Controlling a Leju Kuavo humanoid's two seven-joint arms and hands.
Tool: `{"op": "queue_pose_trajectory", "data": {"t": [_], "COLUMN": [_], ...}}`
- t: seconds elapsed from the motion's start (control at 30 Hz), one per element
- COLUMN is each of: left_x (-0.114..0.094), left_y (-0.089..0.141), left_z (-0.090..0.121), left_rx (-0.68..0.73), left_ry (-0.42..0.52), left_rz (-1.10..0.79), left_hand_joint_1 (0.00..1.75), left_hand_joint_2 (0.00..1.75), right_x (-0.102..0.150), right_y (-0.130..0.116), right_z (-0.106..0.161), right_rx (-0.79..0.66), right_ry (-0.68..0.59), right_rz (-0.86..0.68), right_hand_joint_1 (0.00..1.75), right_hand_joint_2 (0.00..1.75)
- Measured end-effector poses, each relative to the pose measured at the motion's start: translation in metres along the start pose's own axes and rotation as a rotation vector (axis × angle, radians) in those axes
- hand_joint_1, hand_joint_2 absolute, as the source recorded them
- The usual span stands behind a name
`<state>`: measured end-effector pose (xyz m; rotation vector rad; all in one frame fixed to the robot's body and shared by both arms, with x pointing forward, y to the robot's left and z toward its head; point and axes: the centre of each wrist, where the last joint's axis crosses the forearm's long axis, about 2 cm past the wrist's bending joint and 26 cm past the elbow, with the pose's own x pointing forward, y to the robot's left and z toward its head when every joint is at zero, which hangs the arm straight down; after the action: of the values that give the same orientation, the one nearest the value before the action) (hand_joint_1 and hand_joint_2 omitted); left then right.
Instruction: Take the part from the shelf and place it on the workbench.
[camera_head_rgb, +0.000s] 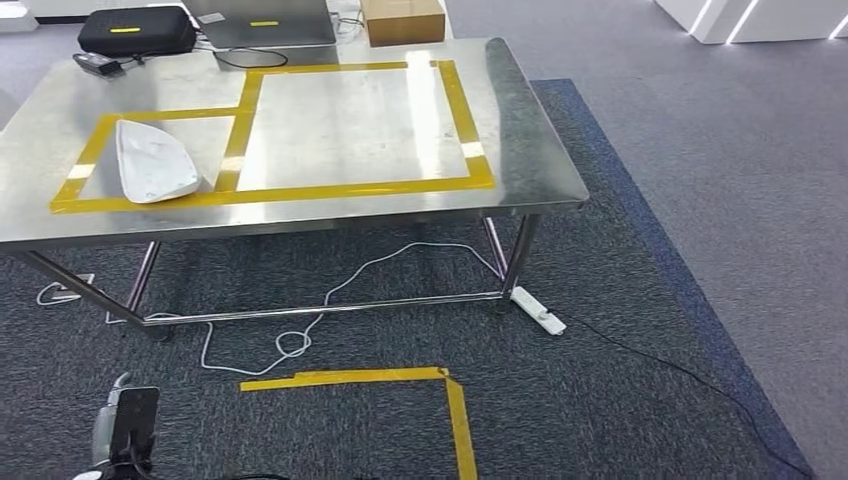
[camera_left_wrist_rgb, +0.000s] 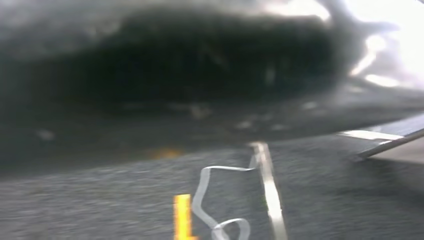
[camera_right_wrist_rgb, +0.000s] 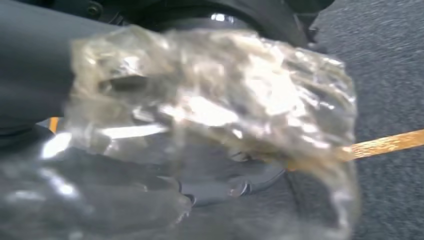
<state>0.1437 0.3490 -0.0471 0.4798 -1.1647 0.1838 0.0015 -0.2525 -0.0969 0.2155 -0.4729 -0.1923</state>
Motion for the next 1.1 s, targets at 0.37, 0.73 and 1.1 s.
{"op": "queue_pose_trajectory", "data": {"t": [0.37, 0.73, 1.1], "left_x": [-0.025, -0.040, -0.057], "left_y": [-0.013, -0.027, -0.027], "left_z": [0.009, 0.021, 0.037], "left_rx": [-0.064, -0.123, -0.137], "left_ry": [0.123, 0.221, 0.323], "left_rz": [-0.009, -0.044, -0.106], "left_hand_joint_1": [0.00, 0.00, 0.00], "left_hand_joint_2": [0.00, 0.00, 0.00], "right_x": [-0.001, 0.008, 0.004], "right_y": [-0.003, -0.005, -0.003], "right_z": [0.002, -0.002, -0.002], "right_rx": [-0.013, -0.024, -0.032], "right_ry": [-0.002, -0.023, -0.016], "right_rz": [-0.010, 0.000, -0.011], "right_hand_joint_1": [0.00, 0.00, 0.00], "right_hand_joint_2": [0.00, 0.00, 0.00]}}
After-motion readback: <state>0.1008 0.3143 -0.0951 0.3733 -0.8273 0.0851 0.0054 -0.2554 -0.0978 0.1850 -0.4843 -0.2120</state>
